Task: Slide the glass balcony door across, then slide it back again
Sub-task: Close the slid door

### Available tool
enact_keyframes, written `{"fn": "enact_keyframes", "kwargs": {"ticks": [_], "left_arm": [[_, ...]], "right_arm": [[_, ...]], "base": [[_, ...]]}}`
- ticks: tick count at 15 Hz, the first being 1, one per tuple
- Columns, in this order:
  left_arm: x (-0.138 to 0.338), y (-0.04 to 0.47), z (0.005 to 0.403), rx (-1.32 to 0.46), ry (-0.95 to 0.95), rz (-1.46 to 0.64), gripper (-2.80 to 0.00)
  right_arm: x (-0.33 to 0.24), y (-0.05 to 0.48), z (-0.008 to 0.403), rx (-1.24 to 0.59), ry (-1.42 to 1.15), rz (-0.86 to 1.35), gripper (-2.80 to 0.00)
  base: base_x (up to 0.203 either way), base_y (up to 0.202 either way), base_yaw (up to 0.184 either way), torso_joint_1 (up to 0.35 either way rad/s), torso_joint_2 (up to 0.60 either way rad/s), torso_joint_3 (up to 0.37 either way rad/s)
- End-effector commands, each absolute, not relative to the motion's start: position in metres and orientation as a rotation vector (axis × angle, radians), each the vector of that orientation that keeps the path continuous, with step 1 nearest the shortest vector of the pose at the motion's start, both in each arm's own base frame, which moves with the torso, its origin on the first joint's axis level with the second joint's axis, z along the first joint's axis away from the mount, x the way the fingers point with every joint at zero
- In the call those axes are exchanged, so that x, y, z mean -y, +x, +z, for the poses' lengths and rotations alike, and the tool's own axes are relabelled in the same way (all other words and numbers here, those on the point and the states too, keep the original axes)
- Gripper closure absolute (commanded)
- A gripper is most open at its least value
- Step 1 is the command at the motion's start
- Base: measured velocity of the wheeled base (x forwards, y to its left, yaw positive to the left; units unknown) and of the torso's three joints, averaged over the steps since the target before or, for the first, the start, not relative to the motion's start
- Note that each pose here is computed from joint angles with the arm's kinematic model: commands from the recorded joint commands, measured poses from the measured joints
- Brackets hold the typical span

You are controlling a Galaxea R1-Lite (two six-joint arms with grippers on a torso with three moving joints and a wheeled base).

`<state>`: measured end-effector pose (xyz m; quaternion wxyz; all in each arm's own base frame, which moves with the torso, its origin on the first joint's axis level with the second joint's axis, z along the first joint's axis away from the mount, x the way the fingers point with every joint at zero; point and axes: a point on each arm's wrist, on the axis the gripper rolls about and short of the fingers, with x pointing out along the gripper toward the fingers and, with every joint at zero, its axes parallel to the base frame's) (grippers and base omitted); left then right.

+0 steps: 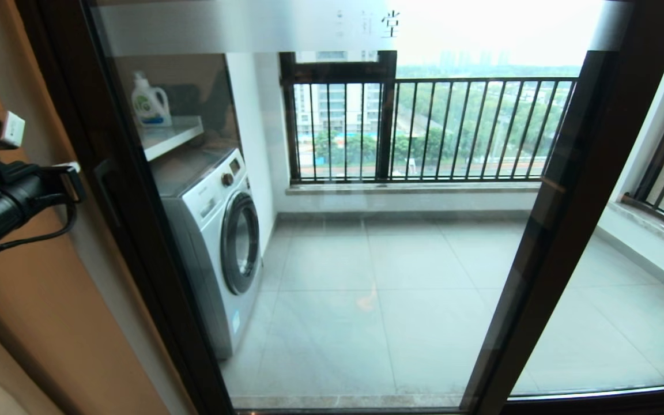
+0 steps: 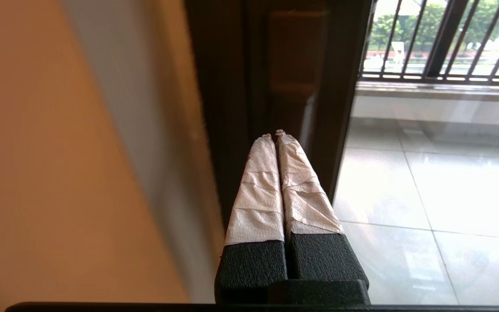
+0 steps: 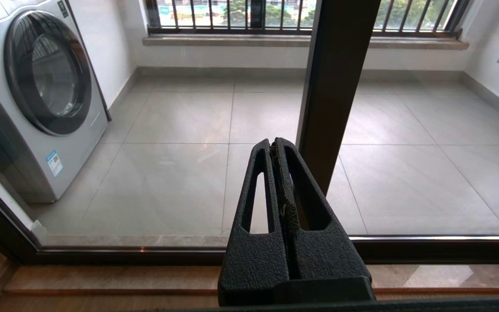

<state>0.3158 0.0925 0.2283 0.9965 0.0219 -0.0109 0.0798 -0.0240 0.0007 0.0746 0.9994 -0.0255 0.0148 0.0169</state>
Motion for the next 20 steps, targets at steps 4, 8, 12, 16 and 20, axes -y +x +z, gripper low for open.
{"fn": "enact_keyframes", "kwargs": {"ticks": [4, 8, 12, 16, 20], "left_arm": [[-0.107, 0.311, 0.214, -0.021, 0.021, 0.151, 0.00], [-0.118, 0.341, 0.187, -0.085, 0.069, 0.131, 0.00], [-0.120, 0.351, 0.170, -0.118, 0.091, 0.119, 0.00], [-0.126, 0.370, 0.153, -0.070, 0.162, 0.121, 0.00], [-0.103, 0.372, 0.162, -0.044, 0.169, 0.074, 0.00]], "right_arm": [[-0.001, -0.024, 0.075, -0.031, -0.052, 0.035, 0.00], [-0.001, -0.024, 0.075, -0.031, -0.052, 0.035, 0.00], [-0.001, -0.024, 0.075, -0.031, -0.052, 0.035, 0.00], [-0.001, -0.024, 0.075, -0.031, -0.052, 0.035, 0.00], [-0.001, -0.024, 0.075, -0.030, -0.052, 0.035, 0.00]], "base": [[0.000, 0.000, 0.000, 0.000, 0.00, 0.000], [0.000, 0.000, 0.000, 0.000, 0.00, 0.000], [0.000, 0.000, 0.000, 0.000, 0.00, 0.000], [0.000, 0.000, 0.000, 0.000, 0.00, 0.000], [0.000, 0.000, 0.000, 0.000, 0.00, 0.000]]}}
